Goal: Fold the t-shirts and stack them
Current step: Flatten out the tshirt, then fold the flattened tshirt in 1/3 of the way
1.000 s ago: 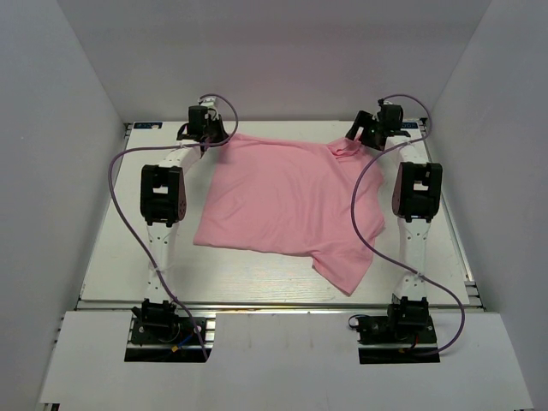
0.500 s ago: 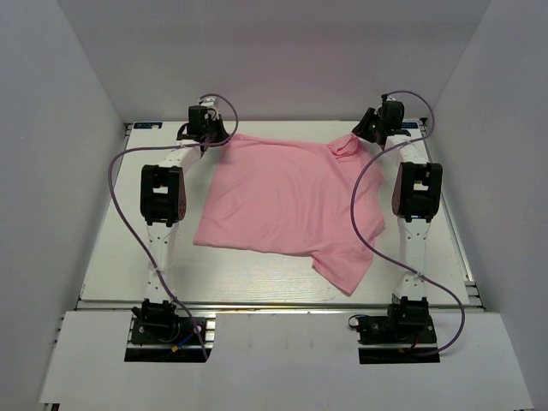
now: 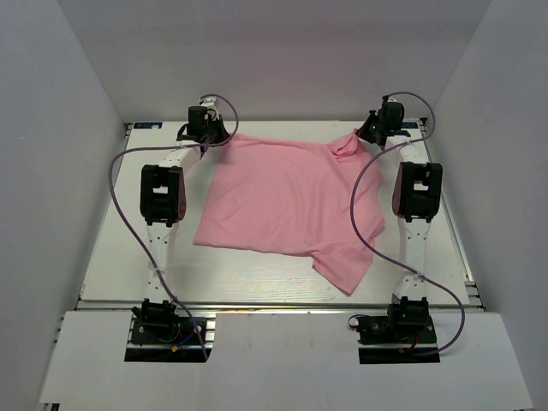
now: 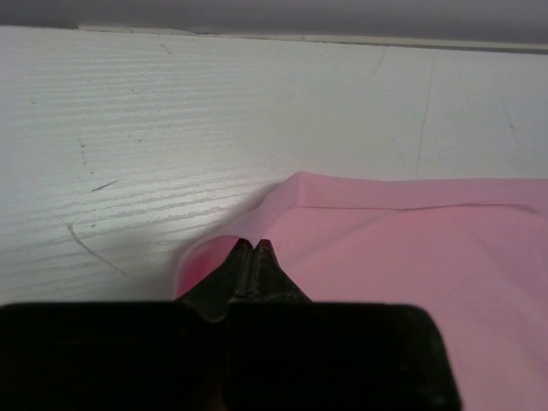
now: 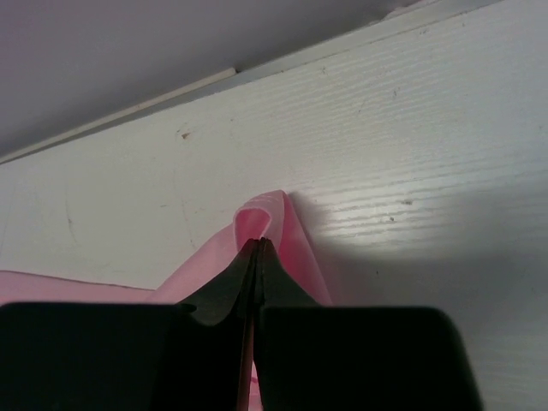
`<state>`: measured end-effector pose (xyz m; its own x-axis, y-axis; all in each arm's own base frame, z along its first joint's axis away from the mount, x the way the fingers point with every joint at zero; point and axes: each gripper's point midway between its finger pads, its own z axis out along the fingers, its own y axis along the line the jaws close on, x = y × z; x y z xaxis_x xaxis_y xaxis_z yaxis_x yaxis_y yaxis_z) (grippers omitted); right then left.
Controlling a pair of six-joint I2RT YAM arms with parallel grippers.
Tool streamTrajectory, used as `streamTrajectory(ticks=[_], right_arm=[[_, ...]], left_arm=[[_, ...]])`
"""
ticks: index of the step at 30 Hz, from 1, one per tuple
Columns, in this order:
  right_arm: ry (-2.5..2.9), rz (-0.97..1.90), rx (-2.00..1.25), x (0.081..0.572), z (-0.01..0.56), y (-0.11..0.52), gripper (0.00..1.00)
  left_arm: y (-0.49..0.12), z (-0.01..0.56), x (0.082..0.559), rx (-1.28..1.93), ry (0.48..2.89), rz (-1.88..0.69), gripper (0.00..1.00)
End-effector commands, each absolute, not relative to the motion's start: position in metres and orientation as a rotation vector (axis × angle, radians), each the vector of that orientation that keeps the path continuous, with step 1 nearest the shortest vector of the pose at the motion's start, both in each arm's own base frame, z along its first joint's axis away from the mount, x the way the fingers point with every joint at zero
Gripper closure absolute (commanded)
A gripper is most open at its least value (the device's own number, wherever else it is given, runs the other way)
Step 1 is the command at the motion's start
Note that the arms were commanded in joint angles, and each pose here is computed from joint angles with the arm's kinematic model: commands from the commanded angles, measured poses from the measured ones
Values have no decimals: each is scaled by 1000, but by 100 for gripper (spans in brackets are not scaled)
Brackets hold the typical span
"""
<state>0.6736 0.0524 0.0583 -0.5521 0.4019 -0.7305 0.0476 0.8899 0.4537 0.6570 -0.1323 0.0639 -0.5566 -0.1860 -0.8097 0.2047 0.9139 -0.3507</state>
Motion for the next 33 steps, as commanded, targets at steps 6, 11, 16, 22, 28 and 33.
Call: streamTrajectory(ticks=[6, 11, 16, 22, 28, 33], right_arm=[[1982, 508, 229, 637, 158, 59, 100], [2001, 534, 283, 580, 161, 60, 100], [1984, 488, 339, 542, 180, 50, 100], [2007, 407, 394, 500, 190, 38, 100], [2088, 370, 446, 461, 168, 33, 100], [2138, 381, 478, 435, 158, 35, 100]], left_arm=[[-127, 113, 635, 45, 2059, -498, 100], [-122, 115, 605, 44, 2086, -483, 100], [-117, 120, 580, 45, 2102, -468, 100], [-92, 138, 572, -14, 2090, -399, 100], [-82, 133, 564, -54, 2137, -416, 100], [-79, 127, 549, -62, 2172, -430, 100]])
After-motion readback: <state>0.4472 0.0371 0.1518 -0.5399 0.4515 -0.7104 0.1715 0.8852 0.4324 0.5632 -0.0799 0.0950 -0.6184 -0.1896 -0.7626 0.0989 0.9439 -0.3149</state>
